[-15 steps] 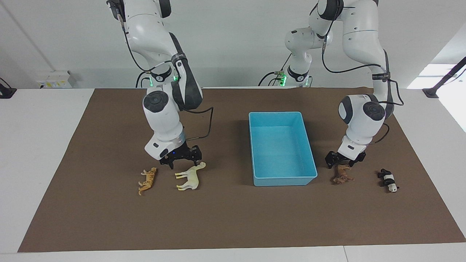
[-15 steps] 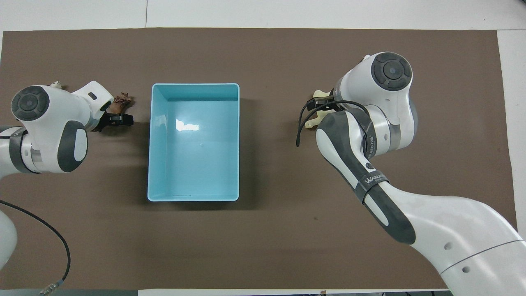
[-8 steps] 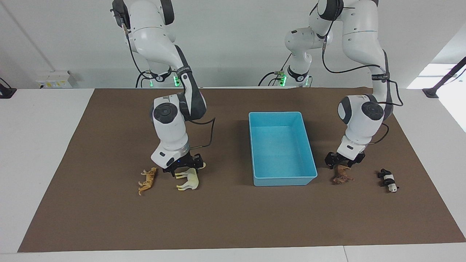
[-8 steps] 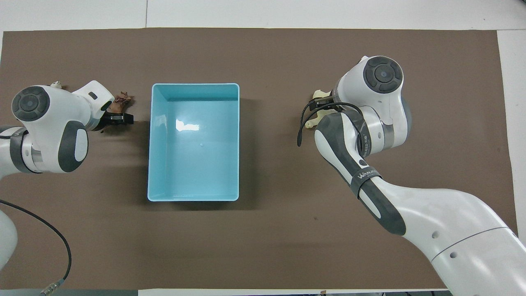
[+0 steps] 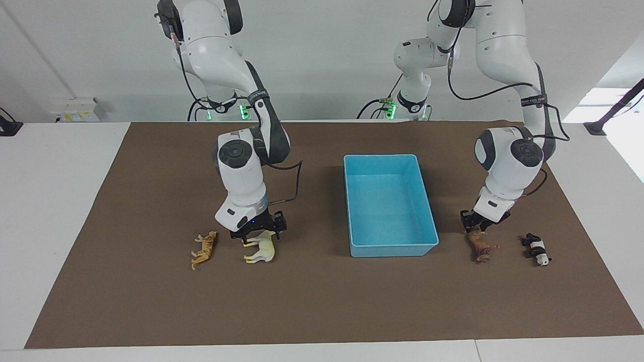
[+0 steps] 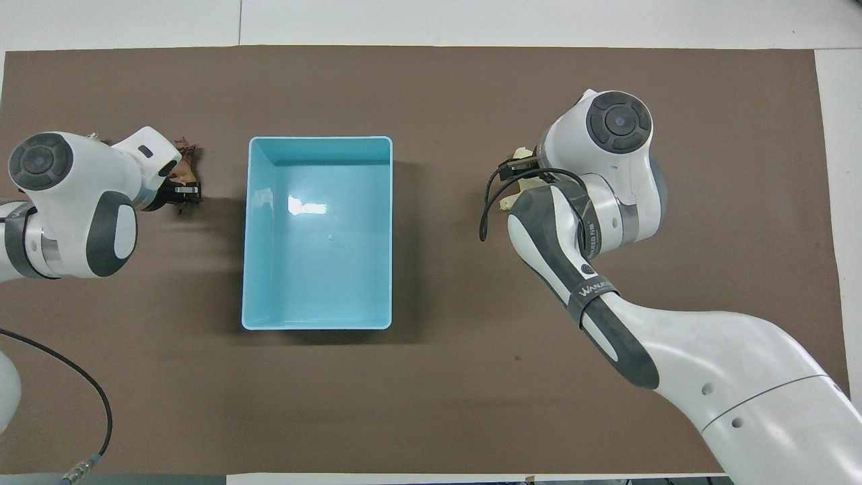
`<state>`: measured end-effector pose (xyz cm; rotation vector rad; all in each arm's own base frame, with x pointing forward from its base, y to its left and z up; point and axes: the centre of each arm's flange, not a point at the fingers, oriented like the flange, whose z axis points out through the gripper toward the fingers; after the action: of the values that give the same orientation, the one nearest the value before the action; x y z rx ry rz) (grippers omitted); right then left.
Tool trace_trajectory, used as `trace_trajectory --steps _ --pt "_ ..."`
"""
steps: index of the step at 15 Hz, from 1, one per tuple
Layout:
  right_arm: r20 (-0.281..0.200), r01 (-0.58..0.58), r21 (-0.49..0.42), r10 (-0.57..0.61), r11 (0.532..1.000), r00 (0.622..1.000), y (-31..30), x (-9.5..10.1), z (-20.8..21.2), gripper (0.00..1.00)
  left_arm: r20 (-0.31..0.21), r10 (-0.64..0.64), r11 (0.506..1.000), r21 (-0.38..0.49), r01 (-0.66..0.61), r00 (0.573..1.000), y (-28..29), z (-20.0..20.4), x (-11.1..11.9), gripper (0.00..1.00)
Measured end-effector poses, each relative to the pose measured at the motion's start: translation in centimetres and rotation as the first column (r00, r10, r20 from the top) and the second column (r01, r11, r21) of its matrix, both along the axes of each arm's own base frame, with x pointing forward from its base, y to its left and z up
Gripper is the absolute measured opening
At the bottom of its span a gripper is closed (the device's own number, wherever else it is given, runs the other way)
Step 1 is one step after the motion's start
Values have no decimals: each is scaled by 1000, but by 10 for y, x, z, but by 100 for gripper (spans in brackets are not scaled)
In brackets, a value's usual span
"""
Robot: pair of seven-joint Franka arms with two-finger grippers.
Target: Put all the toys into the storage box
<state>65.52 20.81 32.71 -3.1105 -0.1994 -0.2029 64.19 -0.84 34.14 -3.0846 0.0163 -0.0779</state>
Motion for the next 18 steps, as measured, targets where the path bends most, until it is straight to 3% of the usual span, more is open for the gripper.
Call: trace_trajectory --steps 3,5,7,8,11,12,13,18 --pt "10 -7 -4 8 1000 1000 4 2 -15 100 -30 41 998 -43 -42 999 -20 48 11 45" --pt "4 -20 -8 20 1000 1000 12 0 -29 100 -37 52 998 -39 -54 998 -30 54 10 41" --pt "0 -28 -11 28 1000 1000 17 -1 -37 96 -33 45 999 -7 -45 998 -25 50 11 56" --pt "1 -28 -13 28 1000 1000 16 -1 -38 89 -19 41 999 16 -40 999 -18 48 12 69" --pt "4 -22 -15 22 1000 1000 13 1 -37 54 39 33 999 34 -35 999 -4 23 9 99" --pt "5 -21 -15 21 1000 1000 12 2 -37 44 52 29 999 30 -31 998 -4 11 6 99" --pt "7 -20 -14 20 1000 1000 12 2 -36 41 67 25 999 24 -26 997 -4 -2 2 100" --pt "-15 -11 -23 10 1000 1000 9 11 -17 41 87 21 1000 15 -22 996 1 -40 -13 100"
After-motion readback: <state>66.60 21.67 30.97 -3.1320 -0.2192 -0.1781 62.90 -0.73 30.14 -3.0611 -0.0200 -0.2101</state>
